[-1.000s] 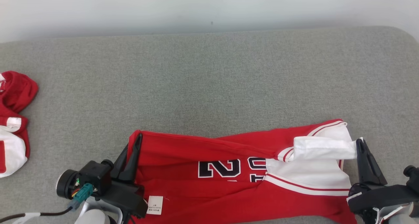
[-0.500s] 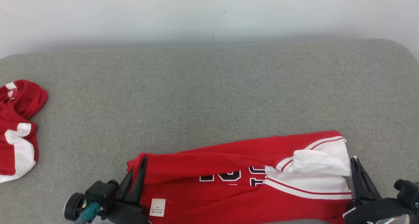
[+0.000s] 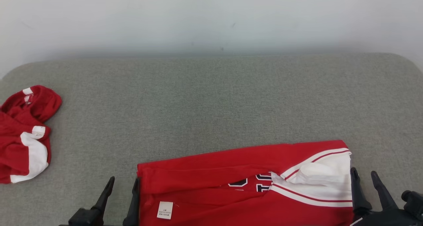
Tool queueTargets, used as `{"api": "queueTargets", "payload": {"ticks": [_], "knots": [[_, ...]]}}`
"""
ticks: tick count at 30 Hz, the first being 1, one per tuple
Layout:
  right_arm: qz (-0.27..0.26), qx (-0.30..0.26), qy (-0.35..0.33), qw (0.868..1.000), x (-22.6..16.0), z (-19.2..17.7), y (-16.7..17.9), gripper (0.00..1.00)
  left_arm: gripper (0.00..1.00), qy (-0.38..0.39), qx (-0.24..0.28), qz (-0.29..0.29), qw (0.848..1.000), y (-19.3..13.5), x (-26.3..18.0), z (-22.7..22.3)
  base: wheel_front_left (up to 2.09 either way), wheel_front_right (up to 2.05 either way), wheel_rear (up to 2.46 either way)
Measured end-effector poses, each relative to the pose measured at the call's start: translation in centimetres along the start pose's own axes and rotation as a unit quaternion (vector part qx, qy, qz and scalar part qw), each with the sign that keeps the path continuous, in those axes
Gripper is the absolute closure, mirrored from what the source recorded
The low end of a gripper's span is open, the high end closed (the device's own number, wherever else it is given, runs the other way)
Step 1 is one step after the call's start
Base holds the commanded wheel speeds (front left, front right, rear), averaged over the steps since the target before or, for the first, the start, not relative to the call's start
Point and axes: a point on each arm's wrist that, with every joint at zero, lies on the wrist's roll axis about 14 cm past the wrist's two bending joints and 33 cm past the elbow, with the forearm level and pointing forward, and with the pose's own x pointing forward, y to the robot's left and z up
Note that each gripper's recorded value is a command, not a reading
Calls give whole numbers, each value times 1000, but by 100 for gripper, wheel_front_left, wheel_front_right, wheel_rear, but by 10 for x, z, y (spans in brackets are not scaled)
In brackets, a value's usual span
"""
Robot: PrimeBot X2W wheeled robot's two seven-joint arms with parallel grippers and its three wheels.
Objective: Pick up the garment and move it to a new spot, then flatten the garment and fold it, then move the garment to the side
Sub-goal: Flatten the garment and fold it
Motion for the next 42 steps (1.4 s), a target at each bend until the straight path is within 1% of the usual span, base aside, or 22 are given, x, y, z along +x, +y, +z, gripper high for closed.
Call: {"api": "queueTargets", "payload": {"ticks": [6,11,16,20,24,25,26,27,28,33,36,42], "knots": [[7,-16,2,1000,2,1,2,0,0,-11,7,27,1000,9,-14,5,0,0,0],[-2,-42,31,999,12,-11,-6,0,0,-20,23,56,998,20,-26,10,0,0,0],[-7,-64,88,994,19,-36,-10,0,0,-20,35,86,995,32,-40,10,0,0,0],[0,-66,126,990,21,-56,-2,0,0,-18,35,104,994,40,-51,9,0,0,0],[9,-56,147,987,21,-68,8,0,0,-26,32,116,992,45,-56,13,0,0,0],[10,-54,153,987,20,-71,9,19,0,-27,32,117,992,46,-56,14,0,0,0],[11,-55,160,986,20,-74,10,51,0,-27,32,119,992,46,-57,14,0,0,0],[13,-55,164,985,20,-74,11,71,0,-26,32,120,992,46,-58,13,0,0,0],[13,-54,165,985,21,-74,10,100,0,-26,32,120,992,46,-58,13,0,0,0],[10,-55,161,985,23,-70,8,100,0,-22,37,121,992,46,-59,11,0,0,0],[0,-56,154,986,23,-65,-1,100,0,-19,40,120,992,45,-59,9,0,0,0],[-45,-92,124,987,22,-31,-48,100,0,-20,46,115,992,41,-60,10,0,0,0]]}}
